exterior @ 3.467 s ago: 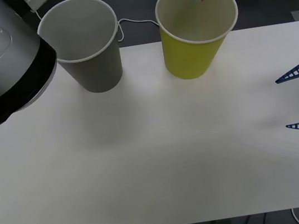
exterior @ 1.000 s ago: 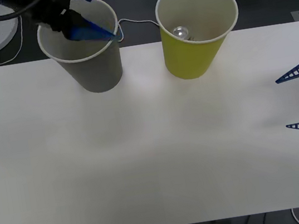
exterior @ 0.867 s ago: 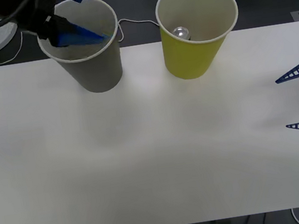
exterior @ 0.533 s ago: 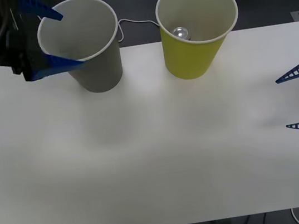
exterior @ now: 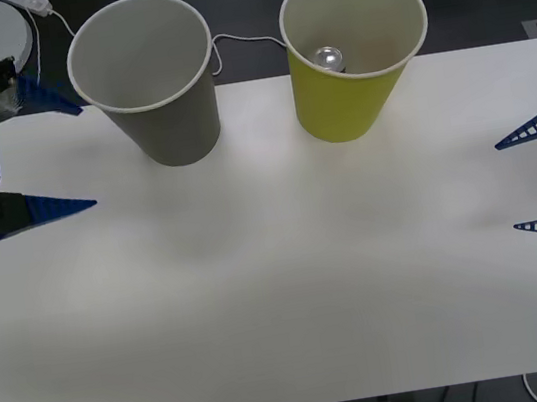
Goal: Put the can into the green bin and the plastic bottle into the gray bin
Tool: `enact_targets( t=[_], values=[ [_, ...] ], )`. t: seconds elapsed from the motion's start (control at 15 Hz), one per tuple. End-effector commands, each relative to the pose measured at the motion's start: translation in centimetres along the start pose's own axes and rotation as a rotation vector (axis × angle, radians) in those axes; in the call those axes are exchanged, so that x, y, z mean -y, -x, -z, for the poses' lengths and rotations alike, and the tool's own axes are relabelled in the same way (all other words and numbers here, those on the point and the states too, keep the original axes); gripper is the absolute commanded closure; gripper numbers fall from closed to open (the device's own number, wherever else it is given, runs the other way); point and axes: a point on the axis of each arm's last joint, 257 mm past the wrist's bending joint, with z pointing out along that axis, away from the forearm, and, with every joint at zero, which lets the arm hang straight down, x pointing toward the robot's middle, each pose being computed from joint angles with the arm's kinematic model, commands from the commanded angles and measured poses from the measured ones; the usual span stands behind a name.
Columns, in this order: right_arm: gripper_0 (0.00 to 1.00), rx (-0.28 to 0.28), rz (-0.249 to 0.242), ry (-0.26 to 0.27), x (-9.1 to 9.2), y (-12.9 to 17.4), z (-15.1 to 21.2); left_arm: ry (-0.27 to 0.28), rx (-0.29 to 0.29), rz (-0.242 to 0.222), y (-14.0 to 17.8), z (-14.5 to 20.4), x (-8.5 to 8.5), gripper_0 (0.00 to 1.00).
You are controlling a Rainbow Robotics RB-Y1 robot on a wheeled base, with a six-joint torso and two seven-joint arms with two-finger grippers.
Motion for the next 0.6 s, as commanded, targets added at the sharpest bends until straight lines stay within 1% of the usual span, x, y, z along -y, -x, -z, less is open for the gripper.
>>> enact_targets(
  t=[0.07, 0.4, 0.47, 0.6],
  values=[
    [0.0, 0.0, 0.0, 0.0, 0.0, 0.0, 0.0, -0.028, 0.005, -0.029, -2.0, -0.1, 2.0, 0.0],
    [0.0, 0.0, 0.0, 0.0, 0.0, 0.0, 0.0, -0.058, -0.025, -0.103, -5.3, -0.4, 4.5, 0.0],
    [0.0, 0.0, 0.0, 0.0, 0.0, 0.0, 0.0, -0.06, -0.03, -0.112, -5.8, -0.4, 4.8, 0.0],
    [0.0, 0.0, 0.0, 0.0, 0.0, 0.0, 0.0, -0.069, -0.034, -0.112, -6.2, -0.5, 5.3, 0.0]
  ],
)
